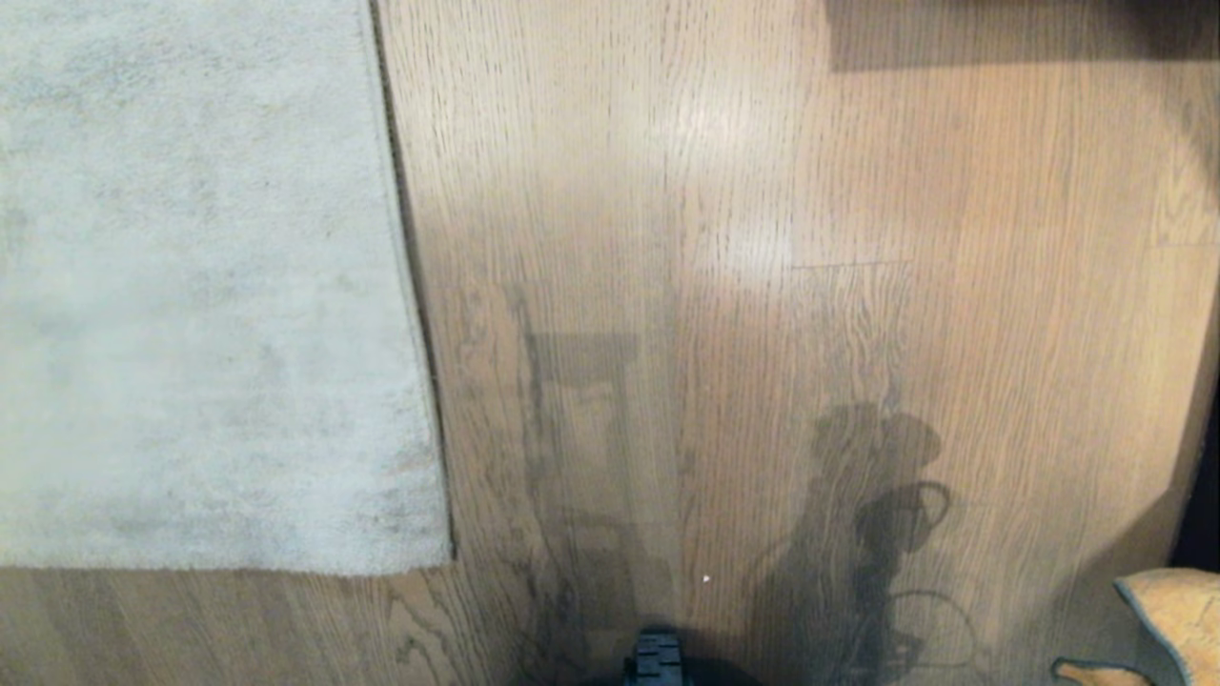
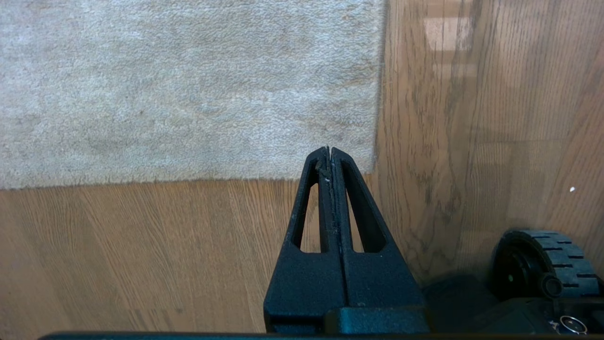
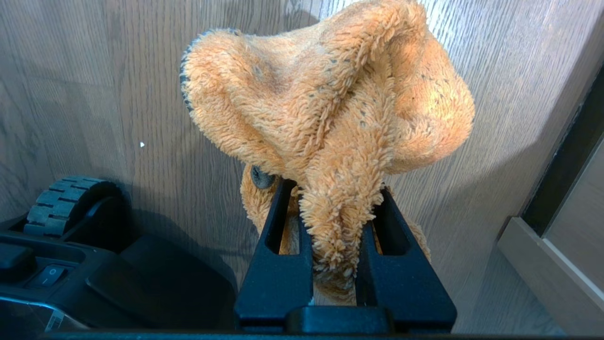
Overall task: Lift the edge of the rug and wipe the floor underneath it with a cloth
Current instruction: Put down the rag
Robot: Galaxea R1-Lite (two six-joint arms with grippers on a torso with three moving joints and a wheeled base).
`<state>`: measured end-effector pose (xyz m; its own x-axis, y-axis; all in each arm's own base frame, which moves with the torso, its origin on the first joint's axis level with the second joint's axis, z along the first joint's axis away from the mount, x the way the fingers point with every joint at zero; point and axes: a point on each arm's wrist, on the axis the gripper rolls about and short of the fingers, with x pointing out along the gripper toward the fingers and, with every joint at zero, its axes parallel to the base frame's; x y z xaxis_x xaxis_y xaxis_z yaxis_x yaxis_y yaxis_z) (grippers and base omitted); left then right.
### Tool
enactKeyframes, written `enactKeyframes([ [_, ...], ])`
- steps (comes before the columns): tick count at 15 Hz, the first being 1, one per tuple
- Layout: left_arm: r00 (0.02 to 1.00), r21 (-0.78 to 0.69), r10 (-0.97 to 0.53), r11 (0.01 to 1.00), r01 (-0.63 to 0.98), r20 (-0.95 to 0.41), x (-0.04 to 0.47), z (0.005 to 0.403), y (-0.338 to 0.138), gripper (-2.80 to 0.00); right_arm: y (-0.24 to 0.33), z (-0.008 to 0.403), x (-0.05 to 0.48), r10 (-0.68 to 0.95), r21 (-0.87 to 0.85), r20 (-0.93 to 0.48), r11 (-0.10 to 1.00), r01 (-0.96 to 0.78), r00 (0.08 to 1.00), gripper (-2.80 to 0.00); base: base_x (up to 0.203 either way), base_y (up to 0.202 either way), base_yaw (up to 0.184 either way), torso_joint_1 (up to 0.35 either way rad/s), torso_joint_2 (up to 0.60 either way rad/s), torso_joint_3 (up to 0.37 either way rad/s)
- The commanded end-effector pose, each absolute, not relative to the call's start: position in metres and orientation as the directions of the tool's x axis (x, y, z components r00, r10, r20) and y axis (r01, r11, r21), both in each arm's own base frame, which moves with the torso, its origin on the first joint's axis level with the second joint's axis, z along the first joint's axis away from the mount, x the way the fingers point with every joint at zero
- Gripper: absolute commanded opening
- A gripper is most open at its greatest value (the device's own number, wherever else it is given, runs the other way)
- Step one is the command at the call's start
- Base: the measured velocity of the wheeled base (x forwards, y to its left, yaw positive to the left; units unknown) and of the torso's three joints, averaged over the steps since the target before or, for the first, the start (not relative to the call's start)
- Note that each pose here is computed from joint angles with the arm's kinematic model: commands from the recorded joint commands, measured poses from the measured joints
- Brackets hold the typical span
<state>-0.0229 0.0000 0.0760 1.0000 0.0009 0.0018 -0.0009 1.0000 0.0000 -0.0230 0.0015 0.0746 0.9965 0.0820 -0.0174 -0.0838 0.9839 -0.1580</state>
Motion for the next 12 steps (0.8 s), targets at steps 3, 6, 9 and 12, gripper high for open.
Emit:
enactKeyframes([
  [3,1.0,0.0,0.002,1.0,-0.002,0.003,-0.023,0.076,0.0,-2.8,0.002,0.075,-0.021,0.082,-0.157,-0.052,0.984,-0.09,0.995,-2.8,0.0,0.0,0.0,0.0,0.0,0.0],
  [6,1.0,0.0,0.002,1.0,-0.002,0.001,-0.023,0.076,0.0,-2.8,0.002,0.076,-0.02,0.081,-0.16,-0.064,0.983,-0.091,0.995,-2.8,0.0,0.0,0.0,0.0,0.0,0.0],
  [9,1.0,0.0,0.002,1.0,-0.002,0.002,-0.023,0.076,0.0,-2.8,0.002,0.079,-0.019,0.081,-0.161,-0.068,0.983,-0.091,0.994,-2.8,0.0,0.0,0.0,0.0,0.0,0.0],
  [12,1.0,0.0,0.002,1.0,-0.002,0.002,-0.023,0.076,0.0,-2.8,0.002,0.088,-0.017,0.088,-0.155,-0.068,0.983,-0.098,0.994,-2.8,0.0,0.0,0.0,0.0,0.0,0.0],
])
